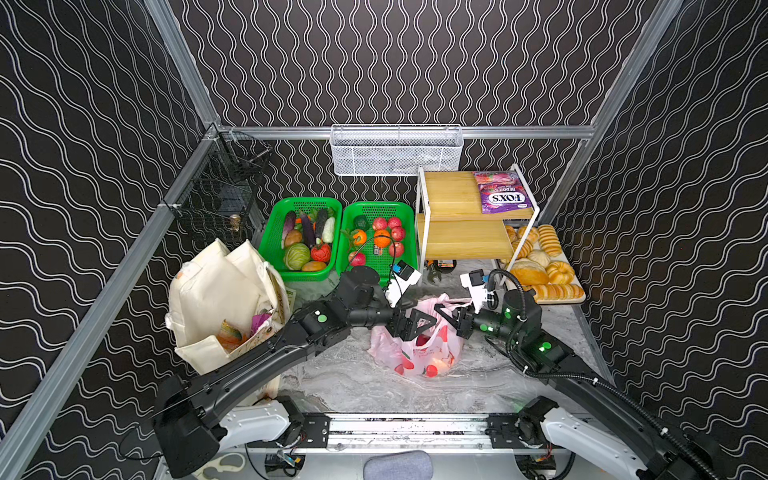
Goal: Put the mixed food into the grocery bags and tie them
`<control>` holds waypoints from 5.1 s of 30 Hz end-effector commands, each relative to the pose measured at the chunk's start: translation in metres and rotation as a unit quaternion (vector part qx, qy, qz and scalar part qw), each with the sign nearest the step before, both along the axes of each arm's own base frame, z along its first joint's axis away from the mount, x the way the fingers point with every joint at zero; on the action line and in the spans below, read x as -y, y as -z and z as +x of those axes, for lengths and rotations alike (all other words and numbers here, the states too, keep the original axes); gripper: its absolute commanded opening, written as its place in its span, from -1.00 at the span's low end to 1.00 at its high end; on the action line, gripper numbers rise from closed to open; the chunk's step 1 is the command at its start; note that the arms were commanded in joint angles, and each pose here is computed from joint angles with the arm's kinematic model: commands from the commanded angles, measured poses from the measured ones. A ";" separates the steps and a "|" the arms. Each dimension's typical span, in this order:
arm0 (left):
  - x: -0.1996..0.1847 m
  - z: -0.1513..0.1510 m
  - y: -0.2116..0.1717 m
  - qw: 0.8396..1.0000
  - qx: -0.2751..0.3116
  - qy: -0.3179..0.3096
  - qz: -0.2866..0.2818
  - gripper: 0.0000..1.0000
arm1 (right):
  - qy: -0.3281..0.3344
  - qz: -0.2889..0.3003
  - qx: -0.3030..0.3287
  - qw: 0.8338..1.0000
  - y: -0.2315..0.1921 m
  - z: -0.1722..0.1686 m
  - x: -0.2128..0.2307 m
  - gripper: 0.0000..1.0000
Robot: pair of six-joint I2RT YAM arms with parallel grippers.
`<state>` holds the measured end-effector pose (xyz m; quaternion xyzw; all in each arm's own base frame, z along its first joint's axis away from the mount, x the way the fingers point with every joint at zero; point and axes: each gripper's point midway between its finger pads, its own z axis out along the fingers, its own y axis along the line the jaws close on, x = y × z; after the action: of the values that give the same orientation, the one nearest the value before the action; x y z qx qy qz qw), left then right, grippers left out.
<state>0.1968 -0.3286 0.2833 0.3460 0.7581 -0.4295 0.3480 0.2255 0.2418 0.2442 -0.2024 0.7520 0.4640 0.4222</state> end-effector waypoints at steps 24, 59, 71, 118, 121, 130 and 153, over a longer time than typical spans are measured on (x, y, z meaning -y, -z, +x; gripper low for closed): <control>0.020 0.009 0.048 0.964 0.136 0.165 0.156 0.32 | -0.112 0.067 0.116 0.985 -0.041 -0.040 -0.011 -0.82; 0.020 0.037 0.001 0.988 0.153 0.010 0.033 -1.00 | -0.128 0.029 0.016 0.991 0.002 -0.056 -0.006 0.01; 0.028 0.034 -0.014 0.989 0.138 -0.001 -0.056 -1.00 | -0.154 0.057 -0.003 0.986 0.001 -0.057 -0.023 -0.21; 0.033 0.025 -0.017 0.980 0.147 0.020 -0.133 -1.00 | 0.044 0.117 -0.157 0.980 -0.030 -0.019 0.002 -0.45; 0.032 0.024 -0.019 0.980 0.149 0.018 -0.133 -1.00 | 0.072 0.111 -0.180 0.975 -0.017 -0.013 0.006 -0.18; 0.032 0.024 -0.020 0.979 0.146 0.017 -0.140 -1.00 | 0.034 0.138 -0.189 0.972 -0.018 -0.021 -0.003 -0.08; 0.030 0.025 -0.013 0.982 0.133 0.006 -0.135 -1.00 | 0.033 0.170 -0.155 0.973 -0.034 -0.018 -0.001 -0.20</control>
<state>0.2226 -0.3603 0.2875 0.3602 0.6472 -0.4751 0.4751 0.2066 0.2444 0.2702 -0.0212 0.7344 0.5951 0.3256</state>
